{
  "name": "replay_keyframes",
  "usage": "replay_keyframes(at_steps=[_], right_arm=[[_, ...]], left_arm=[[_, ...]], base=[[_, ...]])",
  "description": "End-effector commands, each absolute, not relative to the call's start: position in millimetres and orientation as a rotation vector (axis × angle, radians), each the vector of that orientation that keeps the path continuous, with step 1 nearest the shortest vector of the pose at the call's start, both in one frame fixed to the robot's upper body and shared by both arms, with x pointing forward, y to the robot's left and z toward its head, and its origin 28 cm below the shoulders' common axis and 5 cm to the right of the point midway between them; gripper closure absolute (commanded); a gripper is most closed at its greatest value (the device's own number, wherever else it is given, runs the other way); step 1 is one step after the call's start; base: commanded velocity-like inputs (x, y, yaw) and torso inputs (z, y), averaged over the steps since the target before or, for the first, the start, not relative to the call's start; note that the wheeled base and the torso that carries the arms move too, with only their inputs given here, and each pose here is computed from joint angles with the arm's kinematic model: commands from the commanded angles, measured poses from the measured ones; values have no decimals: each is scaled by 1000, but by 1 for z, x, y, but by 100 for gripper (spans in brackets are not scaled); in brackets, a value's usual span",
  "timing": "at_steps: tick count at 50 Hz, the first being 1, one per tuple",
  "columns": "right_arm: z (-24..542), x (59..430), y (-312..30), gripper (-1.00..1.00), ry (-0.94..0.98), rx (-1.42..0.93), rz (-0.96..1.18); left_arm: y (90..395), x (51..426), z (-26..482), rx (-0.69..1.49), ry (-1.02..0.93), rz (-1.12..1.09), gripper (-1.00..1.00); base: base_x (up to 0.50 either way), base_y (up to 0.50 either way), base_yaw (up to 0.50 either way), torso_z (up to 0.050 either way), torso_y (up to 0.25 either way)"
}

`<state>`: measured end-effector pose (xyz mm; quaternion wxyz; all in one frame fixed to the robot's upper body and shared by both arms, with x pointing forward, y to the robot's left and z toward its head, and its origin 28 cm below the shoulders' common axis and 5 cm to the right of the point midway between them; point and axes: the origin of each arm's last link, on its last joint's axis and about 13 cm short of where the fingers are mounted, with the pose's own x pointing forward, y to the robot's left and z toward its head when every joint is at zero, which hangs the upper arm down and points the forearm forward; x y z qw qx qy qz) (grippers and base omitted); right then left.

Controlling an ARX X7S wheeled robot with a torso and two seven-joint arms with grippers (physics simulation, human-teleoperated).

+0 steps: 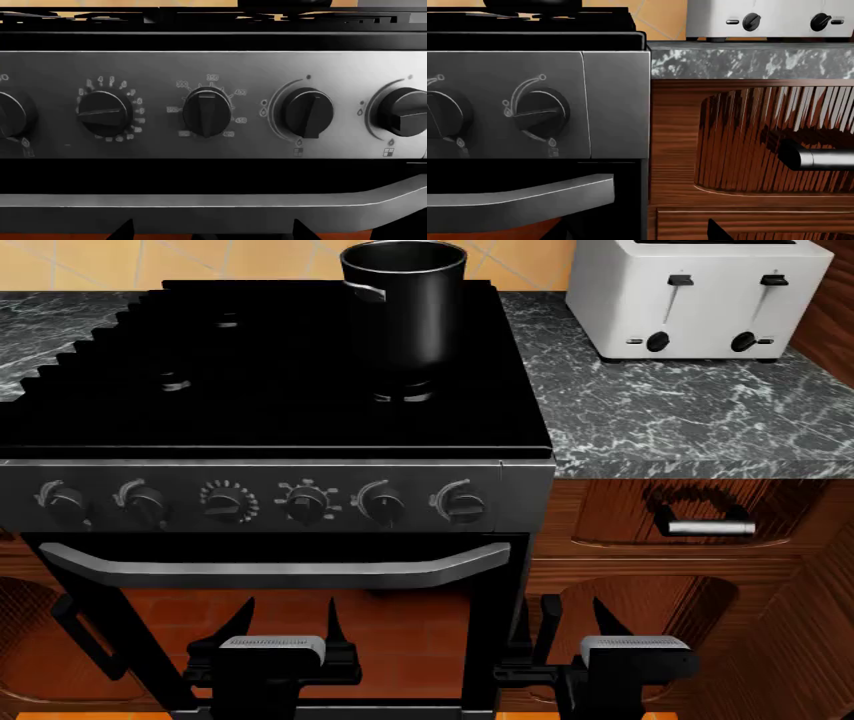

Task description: Turn off the front right burner of the stove.

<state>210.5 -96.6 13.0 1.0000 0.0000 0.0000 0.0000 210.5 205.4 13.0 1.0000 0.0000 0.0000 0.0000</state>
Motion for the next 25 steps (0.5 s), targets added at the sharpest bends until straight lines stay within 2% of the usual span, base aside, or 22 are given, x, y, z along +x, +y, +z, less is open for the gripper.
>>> replay_keyframes(at_steps=[1, 15, 25], right_arm=[[13, 211, -96, -100, 0, 3, 1], [13, 209, -94, -100, 3, -5, 5], [13, 209, -94, -100, -2, -4, 13]], left_arm=[[206, 210, 12, -3, 11, 3, -100], [207, 209, 10, -4, 30, 2, -100], [208, 207, 9, -9, 32, -1, -100]], base=[[0, 0, 0, 0, 0], [0, 3, 0, 0, 0], [0, 148, 0, 0, 0]])
